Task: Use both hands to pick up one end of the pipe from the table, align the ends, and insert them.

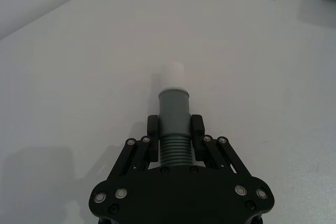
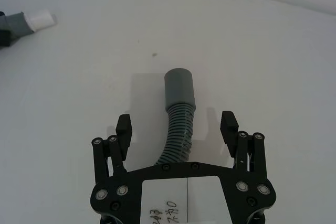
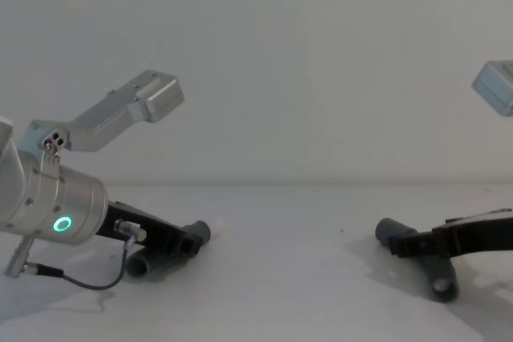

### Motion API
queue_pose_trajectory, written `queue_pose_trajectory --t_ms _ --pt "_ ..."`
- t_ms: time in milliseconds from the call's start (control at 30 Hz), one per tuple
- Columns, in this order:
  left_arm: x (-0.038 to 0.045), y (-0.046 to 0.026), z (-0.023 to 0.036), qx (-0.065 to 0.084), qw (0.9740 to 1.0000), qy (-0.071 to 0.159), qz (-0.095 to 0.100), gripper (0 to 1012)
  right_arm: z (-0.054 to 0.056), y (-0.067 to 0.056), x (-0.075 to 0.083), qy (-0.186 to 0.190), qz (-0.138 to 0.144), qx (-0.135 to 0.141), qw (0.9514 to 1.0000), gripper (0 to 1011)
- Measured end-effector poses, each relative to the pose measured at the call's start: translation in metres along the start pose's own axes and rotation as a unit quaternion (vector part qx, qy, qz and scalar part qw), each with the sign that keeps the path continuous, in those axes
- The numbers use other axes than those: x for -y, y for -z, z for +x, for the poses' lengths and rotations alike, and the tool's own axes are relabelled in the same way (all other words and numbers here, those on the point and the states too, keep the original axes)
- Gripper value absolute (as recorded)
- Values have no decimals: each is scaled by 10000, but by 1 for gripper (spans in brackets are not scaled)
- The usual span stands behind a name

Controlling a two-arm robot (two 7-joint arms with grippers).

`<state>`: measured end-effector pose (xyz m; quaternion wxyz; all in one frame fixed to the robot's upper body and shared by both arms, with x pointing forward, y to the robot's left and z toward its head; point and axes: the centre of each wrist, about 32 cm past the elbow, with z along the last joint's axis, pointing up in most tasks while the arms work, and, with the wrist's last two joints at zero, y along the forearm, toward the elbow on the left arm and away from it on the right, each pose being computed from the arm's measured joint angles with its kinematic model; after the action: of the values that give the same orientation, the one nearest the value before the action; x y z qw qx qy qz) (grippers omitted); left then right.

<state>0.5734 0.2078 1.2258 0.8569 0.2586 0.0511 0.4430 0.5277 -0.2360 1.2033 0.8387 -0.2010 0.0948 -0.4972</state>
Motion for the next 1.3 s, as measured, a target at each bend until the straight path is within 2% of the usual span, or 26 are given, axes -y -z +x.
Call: queue_pose_trajectory --t_ms 1133,1300 --pt "0 0 0 0 10000 0 0 351 -14 42 -97 -154 -204 -126 9996 1002" --pt "0 0 0 0 10000 -1 1 351 -19 43 -102 -176 -214 -135 9995 914"
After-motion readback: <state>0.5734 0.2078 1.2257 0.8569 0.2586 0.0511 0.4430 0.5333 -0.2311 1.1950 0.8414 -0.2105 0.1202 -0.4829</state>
